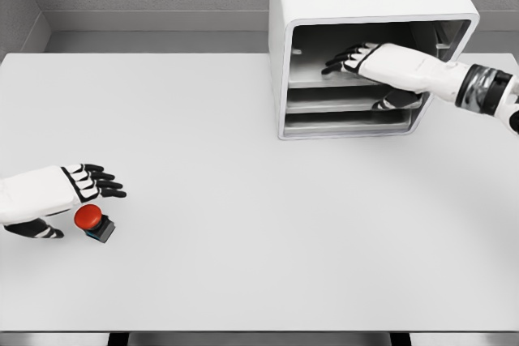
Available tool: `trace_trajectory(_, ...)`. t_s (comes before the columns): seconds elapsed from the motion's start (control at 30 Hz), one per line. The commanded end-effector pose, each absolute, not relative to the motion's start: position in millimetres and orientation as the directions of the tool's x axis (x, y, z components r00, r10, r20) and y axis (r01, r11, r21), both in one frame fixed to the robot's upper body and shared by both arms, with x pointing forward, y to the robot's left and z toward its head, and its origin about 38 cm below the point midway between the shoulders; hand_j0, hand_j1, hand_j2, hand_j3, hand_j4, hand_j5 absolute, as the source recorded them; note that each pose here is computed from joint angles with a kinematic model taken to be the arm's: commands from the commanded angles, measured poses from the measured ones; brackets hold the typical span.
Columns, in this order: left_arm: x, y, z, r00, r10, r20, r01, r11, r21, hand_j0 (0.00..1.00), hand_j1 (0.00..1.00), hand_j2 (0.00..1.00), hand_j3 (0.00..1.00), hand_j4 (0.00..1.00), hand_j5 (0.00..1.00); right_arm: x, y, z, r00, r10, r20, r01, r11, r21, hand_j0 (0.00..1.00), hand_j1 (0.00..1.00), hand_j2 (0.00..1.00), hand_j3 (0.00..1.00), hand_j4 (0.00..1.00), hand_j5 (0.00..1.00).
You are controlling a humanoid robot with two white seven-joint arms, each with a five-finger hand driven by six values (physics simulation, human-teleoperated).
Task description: Slide open multi-storey tabletop storage cabinets and put open load switch and slide close multi-storey tabletop storage cabinets
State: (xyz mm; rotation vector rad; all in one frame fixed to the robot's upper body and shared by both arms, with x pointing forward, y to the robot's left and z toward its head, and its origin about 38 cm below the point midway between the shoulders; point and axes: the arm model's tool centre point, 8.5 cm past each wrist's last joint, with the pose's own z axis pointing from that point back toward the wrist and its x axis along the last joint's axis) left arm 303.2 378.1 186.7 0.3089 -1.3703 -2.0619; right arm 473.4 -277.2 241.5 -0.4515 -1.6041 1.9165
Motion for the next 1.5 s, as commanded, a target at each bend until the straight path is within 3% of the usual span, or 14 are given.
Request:
trace_trajectory(0.0, 302.5, 375.4, 188.4, -0.775, -0.614, 0.149, 0.372, -0.253, 0.893, 1.00, 1.00, 1.00, 1.00, 1.00, 1.00, 478.0, -276.9, 233.5, -0.754, 0.641, 0.141, -0.248, -0.080, -0.965, 0.96, 0.96, 0.96, 0.96, 0.96, 0.96)
trace_trajectory(0.37, 296.6, 365.7, 186.1, -0.788, -0.592, 0.170, 0.375, -0.243, 0.895, 1.00, 1.00, 1.00, 1.00, 1.00, 1.00, 486.4, -269.8, 222.4, -0.747, 0.648, 0.147, -0.275, -0.099, -0.956, 0.96, 0.96, 0.96, 0.96, 0.96, 0.96)
trace_trajectory(0.53, 296.8, 366.4, 185.6, -0.790, -0.592, 0.160, 0.372, -0.255, 0.892, 0.79, 0.79, 0.79, 0.79, 0.79, 0.79, 484.6, -269.5, 220.1, -0.748, 0.647, 0.148, -0.277, -0.101, -0.956, 0.96, 0.96, 0.96, 0.96, 0.96, 0.96)
trace_trajectory(0.6, 296.8, 367.0, 185.0, -0.790, -0.593, 0.159, 0.374, -0.260, 0.890, 0.77, 0.77, 0.77, 0.77, 0.77, 0.77, 484.3, -270.2, 219.5, -0.747, 0.648, 0.148, -0.278, -0.102, -0.955, 0.96, 0.96, 0.96, 0.96, 0.96, 0.96)
trace_trajectory(1.23, 296.4, 369.9, 181.8, -0.785, -0.599, 0.157, 0.381, -0.267, 0.885, 0.77, 0.77, 0.77, 0.77, 0.77, 0.77, 465.6, -274.1, 228.3, -0.774, 0.623, 0.110, -0.240, -0.129, -0.962, 0.96, 0.96, 0.96, 0.96, 0.96, 0.96)
trace_trajectory(1.47, 296.3, 370.8, 181.5, -0.784, -0.601, 0.157, 0.385, -0.272, 0.882, 0.73, 0.73, 0.73, 0.73, 0.73, 0.73, 457.2, -279.9, 228.1, -0.778, 0.622, 0.094, -0.235, -0.149, -0.960, 0.96, 0.96, 0.96, 0.96, 0.96, 0.96)
